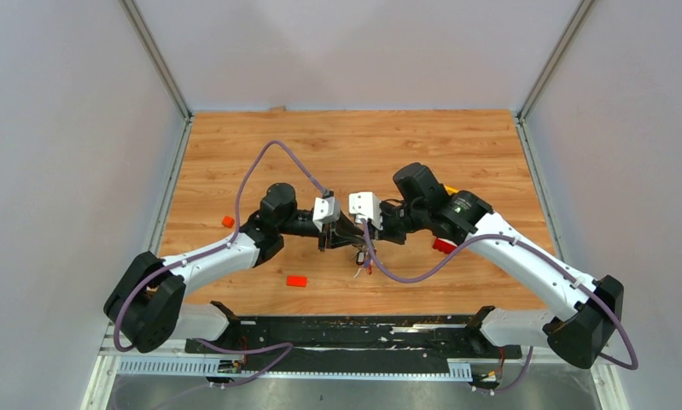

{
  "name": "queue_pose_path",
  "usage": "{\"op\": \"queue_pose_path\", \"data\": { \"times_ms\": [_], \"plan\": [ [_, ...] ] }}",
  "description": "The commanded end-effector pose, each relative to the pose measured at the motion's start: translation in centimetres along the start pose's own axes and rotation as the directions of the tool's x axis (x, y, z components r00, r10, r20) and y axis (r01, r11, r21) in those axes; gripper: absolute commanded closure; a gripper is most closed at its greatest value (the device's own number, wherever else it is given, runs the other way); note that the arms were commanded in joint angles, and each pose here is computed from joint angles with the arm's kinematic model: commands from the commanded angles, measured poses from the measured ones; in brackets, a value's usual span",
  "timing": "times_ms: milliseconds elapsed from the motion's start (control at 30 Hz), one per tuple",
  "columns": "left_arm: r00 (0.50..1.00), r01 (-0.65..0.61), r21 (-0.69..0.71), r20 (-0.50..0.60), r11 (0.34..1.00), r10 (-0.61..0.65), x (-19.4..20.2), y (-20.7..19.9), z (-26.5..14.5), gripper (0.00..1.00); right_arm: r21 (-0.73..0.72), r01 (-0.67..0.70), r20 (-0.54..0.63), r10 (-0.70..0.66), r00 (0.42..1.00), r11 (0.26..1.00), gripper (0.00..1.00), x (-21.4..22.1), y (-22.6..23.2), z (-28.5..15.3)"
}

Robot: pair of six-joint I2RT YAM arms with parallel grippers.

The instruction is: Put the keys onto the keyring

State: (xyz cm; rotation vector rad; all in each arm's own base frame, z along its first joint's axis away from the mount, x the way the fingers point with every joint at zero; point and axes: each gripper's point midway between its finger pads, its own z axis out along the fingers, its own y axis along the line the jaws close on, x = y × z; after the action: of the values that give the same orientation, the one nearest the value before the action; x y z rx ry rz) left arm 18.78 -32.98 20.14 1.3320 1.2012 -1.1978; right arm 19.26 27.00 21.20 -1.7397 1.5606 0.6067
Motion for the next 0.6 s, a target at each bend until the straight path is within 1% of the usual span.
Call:
{"op": "queue_pose_path", "data": {
  "times_ms": [0,333,567],
  "plan": [
    [0.997,-0.069,0.027,0.035,0.997,0.068,-1.98,-0.30,-0.12,0.70,0.045,0.042,0.027,-0.043,0.999,0.998,1.00,-1.98,-1.20,-0.77],
    [0.995,-0.078,0.028,0.067,0.997,0.076,-2.22,-0.46,-0.06,0.75,0.032,0.046,0.002,-0.046,0.999,0.998,1.00,-1.71,-0.95,-0.60],
    [0.997,-0.063,0.027,0.053,0.998,0.062,-1.45,-0.28,0.16,0.78,0.026,0.043,0.008,-0.044,0.999,0.999,1.00,-1.85,-0.79,-0.55]
  ]
}}
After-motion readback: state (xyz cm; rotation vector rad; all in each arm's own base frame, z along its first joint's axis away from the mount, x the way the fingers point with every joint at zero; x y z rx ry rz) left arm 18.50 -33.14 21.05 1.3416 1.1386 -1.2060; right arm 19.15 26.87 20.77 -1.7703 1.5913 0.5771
